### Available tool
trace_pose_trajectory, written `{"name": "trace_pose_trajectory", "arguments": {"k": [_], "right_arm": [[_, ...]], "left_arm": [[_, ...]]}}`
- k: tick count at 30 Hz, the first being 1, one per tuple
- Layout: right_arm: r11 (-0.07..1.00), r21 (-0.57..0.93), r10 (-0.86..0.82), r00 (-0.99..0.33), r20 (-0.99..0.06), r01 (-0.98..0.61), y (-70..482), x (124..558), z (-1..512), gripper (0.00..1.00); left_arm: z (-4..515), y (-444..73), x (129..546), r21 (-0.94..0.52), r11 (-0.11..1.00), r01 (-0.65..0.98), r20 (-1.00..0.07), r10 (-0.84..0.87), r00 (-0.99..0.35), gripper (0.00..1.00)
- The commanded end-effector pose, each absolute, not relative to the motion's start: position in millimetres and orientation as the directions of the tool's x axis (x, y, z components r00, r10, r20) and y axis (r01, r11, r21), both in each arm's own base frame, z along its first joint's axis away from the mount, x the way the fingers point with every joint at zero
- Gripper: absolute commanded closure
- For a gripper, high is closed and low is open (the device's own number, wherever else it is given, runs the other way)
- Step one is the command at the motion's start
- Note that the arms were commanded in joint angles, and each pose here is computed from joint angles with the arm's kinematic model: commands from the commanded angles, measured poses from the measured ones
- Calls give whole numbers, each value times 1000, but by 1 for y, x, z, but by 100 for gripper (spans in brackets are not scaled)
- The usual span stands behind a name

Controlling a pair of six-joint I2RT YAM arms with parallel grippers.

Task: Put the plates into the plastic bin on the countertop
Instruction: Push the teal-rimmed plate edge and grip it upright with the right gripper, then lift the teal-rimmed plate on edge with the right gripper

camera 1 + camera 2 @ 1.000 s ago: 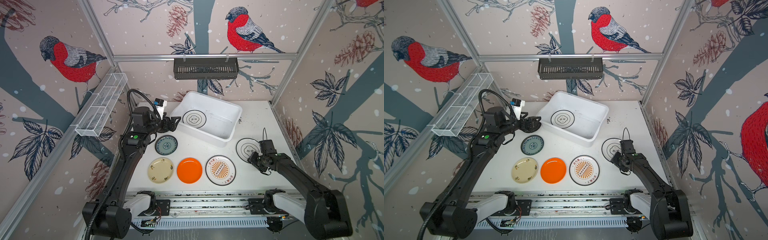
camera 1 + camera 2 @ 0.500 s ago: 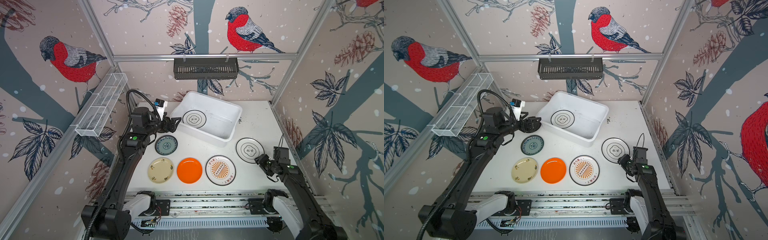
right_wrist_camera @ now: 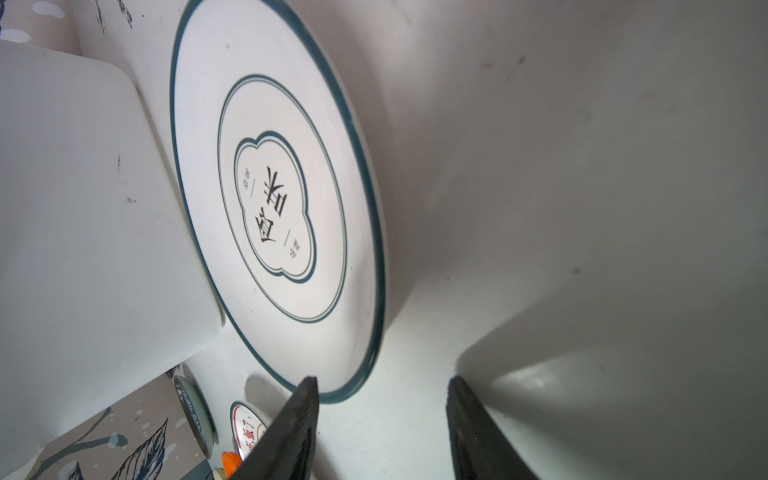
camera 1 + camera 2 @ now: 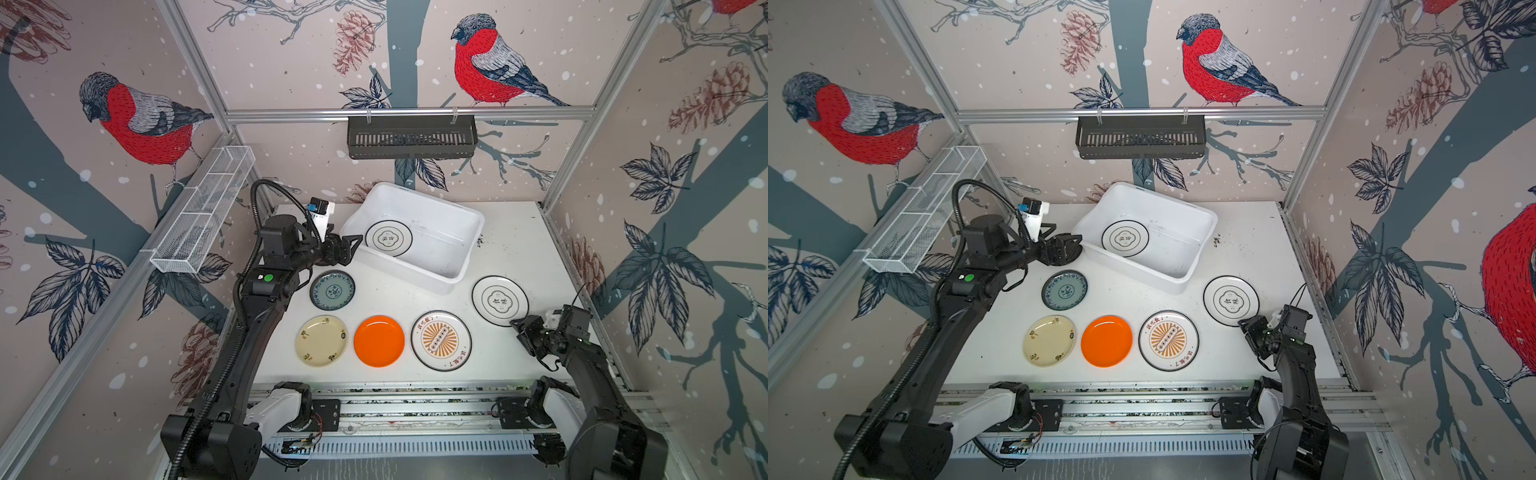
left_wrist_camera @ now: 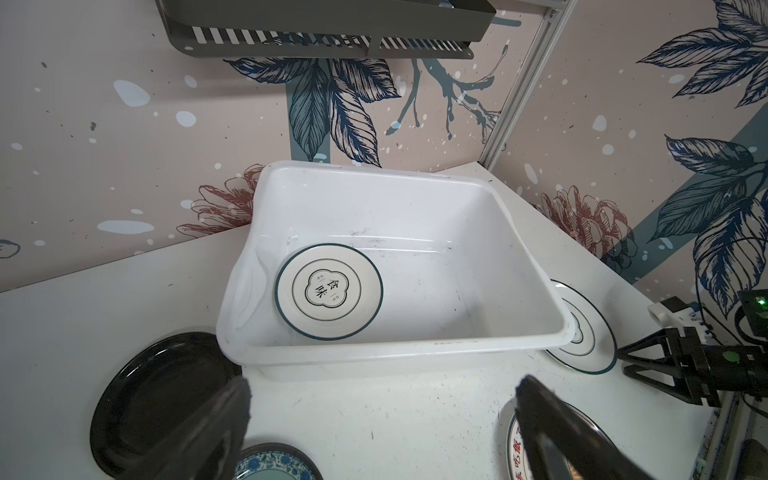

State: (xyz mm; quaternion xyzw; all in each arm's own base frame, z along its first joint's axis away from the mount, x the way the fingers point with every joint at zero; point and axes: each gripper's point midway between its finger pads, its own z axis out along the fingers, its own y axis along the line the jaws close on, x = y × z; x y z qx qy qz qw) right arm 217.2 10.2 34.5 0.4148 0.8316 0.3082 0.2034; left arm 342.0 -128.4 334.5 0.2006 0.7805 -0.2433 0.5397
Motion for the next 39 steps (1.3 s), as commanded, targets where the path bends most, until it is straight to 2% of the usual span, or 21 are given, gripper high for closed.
{"name": "trace_pose_trajectory", "arguments": {"k": [1,19,39], "right_arm": [[469,732,803,-584,-120,494,10,229,44,49],[396,763,832,-552,-62,511,1,238,18,60],[340,795,863,-503,-51,502,-7,237,6,83]], "left_arm": [[338,-131,340,-146,791,594,-947,62,-315,2],[336,-131,340,-151,791,593,-947,57,-317,2],[331,-131,336,-153,791,593,-944,61,-325,2]]}}
